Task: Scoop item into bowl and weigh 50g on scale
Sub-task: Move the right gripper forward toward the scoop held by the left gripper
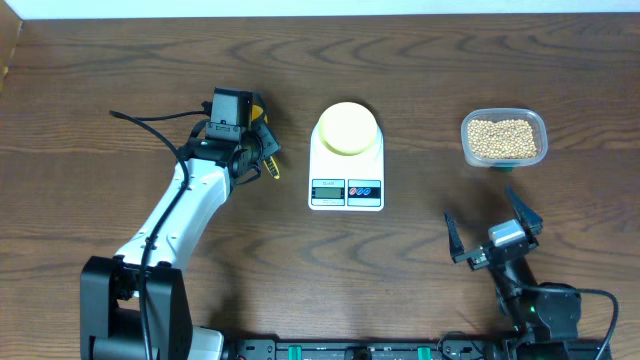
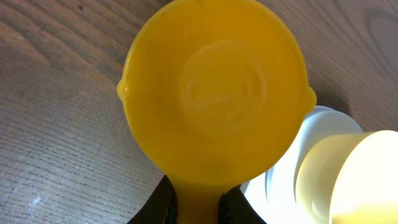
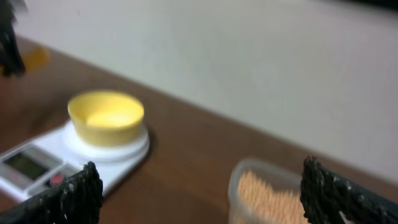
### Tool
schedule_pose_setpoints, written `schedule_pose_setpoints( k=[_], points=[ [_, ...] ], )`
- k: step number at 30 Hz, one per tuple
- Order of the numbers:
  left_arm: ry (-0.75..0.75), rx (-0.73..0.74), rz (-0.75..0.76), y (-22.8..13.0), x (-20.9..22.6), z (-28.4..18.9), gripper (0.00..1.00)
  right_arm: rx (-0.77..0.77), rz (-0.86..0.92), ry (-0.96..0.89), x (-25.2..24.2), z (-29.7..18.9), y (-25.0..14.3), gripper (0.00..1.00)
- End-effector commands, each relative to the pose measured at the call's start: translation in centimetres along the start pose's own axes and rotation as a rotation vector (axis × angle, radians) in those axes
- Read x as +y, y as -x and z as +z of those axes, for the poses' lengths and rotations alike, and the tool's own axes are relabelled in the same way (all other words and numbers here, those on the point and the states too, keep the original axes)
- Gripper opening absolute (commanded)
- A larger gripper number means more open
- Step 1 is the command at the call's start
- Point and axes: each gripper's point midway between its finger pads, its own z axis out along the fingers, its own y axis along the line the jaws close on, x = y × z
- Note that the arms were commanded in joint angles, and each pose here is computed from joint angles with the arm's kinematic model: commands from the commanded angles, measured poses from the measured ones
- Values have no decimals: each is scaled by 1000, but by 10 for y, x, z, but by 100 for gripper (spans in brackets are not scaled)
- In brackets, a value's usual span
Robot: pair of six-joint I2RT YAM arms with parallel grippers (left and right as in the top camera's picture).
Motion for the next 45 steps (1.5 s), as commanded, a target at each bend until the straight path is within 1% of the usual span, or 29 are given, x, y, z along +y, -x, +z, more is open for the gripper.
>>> schedule_pose_setpoints(
  k=[1,5,11,14,18,20,23,25,27,29,30,33,36,40,43,45],
  points=[
    [0,4,-3,-1,-1,1,8,-67,-44,13,1,-1,16,99],
    [0,4,-3,-1,-1,1,7,-119,-60,-4,-3,0,30,99],
    [0,4,-3,-1,-1,1,7,-107,-63,7,-10,11,52,99],
    [-1,4,-3,-1,-1,1,8,-92,-101,67,-9,23,70,99],
    [-3,2,-3,0,-1,1,8,-65,-93,148,-12,52,99,99],
    [-3,2,-3,0,-1,1,8,-43,-76,210,-10,68,108,99],
    [-3,2,-29,0,-1,1,8,17,12,287,-11,97,116,99],
    [-3,2,-59,0,-1,1,13,66,83,319,-13,115,116,99],
    [-6,-2,-102,1,-2,1,14,117,144,357,-13,133,115,99],
    [-10,-5,-156,2,-3,1,11,159,177,409,-9,145,110,99],
    [-13,-8,-176,2,-4,1,8,176,193,442,-6,150,107,99],
    [-56,-5,-184,4,-12,1,8,169,211,519,4,158,102,99],
    [-132,45,-182,-2,-27,-1,7,206,228,507,3,165,87,99],
    [-195,117,-275,-11,-40,-4,7,189,269,621,23,162,89,99],
    [-201,134,-333,-13,-41,-4,7,134,259,706,38,160,100,99],
    [-195,141,-377,-13,-41,-4,7,101,289,736,44,162,110,99]
  ],
)
